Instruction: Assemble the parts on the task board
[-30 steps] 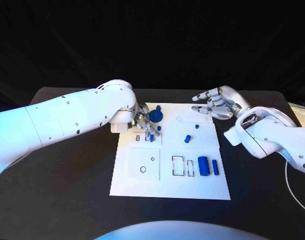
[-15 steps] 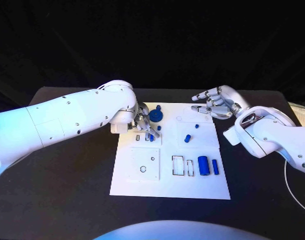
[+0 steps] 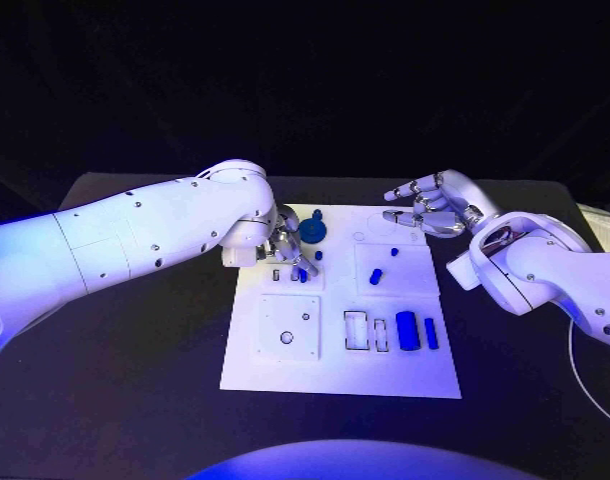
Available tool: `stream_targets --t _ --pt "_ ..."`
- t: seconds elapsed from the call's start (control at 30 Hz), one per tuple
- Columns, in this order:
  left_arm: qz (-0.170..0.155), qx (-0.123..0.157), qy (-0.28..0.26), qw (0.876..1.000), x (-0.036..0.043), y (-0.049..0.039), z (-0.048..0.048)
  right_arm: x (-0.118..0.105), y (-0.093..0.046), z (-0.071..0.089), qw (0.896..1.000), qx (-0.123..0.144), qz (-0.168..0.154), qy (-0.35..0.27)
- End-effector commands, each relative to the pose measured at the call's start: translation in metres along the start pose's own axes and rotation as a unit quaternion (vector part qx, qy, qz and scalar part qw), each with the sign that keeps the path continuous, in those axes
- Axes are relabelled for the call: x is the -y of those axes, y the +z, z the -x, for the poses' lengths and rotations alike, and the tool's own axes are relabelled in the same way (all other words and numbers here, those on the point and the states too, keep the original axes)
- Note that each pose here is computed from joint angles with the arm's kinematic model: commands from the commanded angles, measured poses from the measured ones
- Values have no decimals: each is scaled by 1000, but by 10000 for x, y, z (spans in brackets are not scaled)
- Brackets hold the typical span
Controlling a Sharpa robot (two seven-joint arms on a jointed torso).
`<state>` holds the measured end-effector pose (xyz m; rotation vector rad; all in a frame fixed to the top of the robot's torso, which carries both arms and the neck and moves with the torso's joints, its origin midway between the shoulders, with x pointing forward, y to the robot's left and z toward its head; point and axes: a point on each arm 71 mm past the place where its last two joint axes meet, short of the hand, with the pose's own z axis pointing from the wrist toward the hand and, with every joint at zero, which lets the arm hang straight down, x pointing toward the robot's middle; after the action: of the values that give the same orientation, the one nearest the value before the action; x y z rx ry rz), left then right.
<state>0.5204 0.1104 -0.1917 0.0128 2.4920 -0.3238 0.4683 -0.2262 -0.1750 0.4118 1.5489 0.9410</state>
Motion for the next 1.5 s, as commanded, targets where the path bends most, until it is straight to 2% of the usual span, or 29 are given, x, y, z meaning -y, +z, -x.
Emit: stream_targets --t 0.03,0.5,0.67,0.93,1.17,1.33,1.5 --pt "-5 -2 -4 1000 25 -1 -8 -5 4 -17 1000 -6 3 -3" --pt "-21 -27 -24 999 29 -2 -38 -2 9 -30 1000 -8 3 -2" --pt "-27 -26 -41 998 3 -22 -39 -1 9 -31 1000 -8 3 -1" --pt "-33 20 -85 996 -107 -128 0 9 5 -21 1000 -7 2 -1" --pt "-37 77 -123 989 -205 -257 12 24 -4 -2 1000 -5 1 -2" --pt "-37 114 -132 984 -245 -298 -38 39 -11 16 1000 -4 0 -2" --pt "-33 145 -121 982 -268 -301 -114 50 -17 32 1000 -2 -1 -2"
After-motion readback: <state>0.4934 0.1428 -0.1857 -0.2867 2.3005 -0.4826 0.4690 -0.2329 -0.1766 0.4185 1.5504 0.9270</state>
